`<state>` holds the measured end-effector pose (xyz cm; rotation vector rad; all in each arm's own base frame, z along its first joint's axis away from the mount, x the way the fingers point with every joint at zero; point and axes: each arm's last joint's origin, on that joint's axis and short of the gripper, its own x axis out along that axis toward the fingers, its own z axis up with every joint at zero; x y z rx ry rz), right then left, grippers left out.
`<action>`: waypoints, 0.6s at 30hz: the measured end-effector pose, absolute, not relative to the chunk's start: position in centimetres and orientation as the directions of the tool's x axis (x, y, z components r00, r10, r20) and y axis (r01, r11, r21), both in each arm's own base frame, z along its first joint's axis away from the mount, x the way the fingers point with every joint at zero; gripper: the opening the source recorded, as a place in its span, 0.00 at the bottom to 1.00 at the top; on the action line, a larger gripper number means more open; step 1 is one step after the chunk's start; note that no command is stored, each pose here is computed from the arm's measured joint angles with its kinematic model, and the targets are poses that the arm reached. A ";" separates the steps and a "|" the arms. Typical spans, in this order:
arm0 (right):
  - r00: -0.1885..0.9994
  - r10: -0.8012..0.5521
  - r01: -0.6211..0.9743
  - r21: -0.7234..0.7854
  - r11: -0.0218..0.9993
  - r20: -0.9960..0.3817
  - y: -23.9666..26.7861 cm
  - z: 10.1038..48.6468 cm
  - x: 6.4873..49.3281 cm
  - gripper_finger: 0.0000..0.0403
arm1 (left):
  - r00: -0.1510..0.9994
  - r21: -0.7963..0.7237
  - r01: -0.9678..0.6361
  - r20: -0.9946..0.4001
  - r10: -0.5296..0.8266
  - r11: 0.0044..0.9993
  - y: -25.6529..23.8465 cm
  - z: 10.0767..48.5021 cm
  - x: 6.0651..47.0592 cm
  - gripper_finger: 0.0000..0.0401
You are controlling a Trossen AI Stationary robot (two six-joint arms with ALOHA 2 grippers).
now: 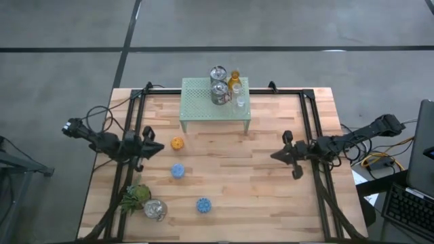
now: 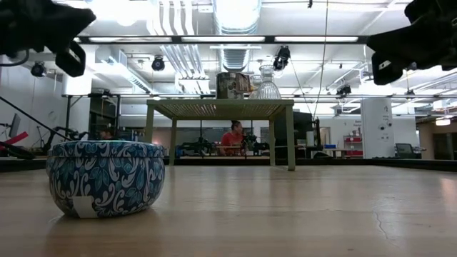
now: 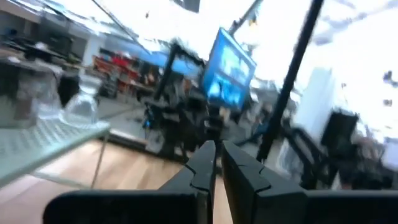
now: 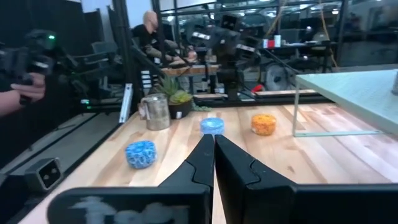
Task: Pick & Place candle stick holders
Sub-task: Put the brown scented candle on the shelf
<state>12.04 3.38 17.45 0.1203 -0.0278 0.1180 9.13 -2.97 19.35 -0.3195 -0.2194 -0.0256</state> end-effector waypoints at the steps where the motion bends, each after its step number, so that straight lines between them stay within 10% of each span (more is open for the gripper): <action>1: 0.992 0.124 -0.128 0.118 0.985 0.038 3.4 17.5 12.0 0.02 | 0.971 -0.326 0.047 0.236 0.033 0.944 -2.9 19.6 9.1 0.07; 18: 0.991 -0.106 0.125 0.262 0.957 -0.083 2.2 16.2 11.4 0.02 | 0.955 -0.442 0.142 0.296 -0.006 0.886 -2.9 22.3 8.9 0.08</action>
